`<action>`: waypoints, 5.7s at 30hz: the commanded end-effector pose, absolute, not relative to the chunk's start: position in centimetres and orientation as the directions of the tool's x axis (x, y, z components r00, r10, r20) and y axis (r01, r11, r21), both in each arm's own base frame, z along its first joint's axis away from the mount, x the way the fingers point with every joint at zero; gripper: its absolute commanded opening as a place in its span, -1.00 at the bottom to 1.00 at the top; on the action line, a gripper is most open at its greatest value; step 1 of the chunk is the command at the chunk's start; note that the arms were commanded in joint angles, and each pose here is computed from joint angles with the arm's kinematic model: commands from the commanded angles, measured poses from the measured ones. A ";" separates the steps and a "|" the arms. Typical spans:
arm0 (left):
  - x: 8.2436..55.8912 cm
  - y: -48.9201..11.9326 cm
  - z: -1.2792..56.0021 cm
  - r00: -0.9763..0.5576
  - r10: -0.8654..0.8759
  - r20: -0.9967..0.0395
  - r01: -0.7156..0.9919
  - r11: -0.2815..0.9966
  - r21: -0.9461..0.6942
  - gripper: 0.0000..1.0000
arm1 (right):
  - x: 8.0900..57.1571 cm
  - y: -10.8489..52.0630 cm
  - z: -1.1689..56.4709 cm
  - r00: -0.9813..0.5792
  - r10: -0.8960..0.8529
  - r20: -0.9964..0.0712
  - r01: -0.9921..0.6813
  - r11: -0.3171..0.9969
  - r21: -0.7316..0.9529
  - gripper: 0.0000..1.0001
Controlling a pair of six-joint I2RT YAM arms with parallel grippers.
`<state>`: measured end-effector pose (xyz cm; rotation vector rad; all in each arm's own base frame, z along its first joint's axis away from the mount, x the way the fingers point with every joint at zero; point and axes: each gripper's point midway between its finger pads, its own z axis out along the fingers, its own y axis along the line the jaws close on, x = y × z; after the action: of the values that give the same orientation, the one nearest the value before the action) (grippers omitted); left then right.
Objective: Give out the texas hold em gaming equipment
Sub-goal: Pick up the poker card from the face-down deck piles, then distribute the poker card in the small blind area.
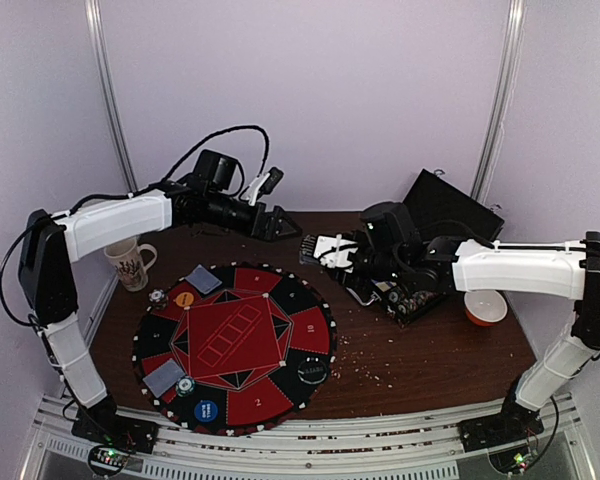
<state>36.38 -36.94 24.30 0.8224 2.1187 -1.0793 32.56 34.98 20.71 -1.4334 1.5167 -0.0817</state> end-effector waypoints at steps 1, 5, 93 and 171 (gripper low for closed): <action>35.2 -38.5 26.2 -0.593 0.198 -0.781 0.785 0.358 -0.505 0.89 | 32.8 36.1 22.8 0.231 -0.739 -0.633 -0.697 0.328 -0.638 -0.11; 34.7 -38.5 25.9 -0.582 0.183 -0.792 0.795 0.334 -0.507 0.93 | 32.9 36.2 22.5 0.229 -0.743 -0.629 -0.699 0.325 -0.637 -0.11; 30.9 -38.6 26.5 -0.573 0.221 -0.789 0.807 0.321 -0.496 -0.93 | 33.3 36.0 21.2 0.205 -0.766 -0.609 -0.697 0.323 -0.640 -0.11; 14.2 -7.5 6.2 -0.853 -0.516 -0.071 -0.487 0.839 -0.242 -1.00 | 34.4 34.4 20.2 0.178 -0.756 -0.630 -0.707 0.346 -0.617 -0.12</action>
<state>14.10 -7.57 6.24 -0.7509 2.9013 -0.3143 34.43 34.34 19.91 -1.3842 1.5502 -0.0731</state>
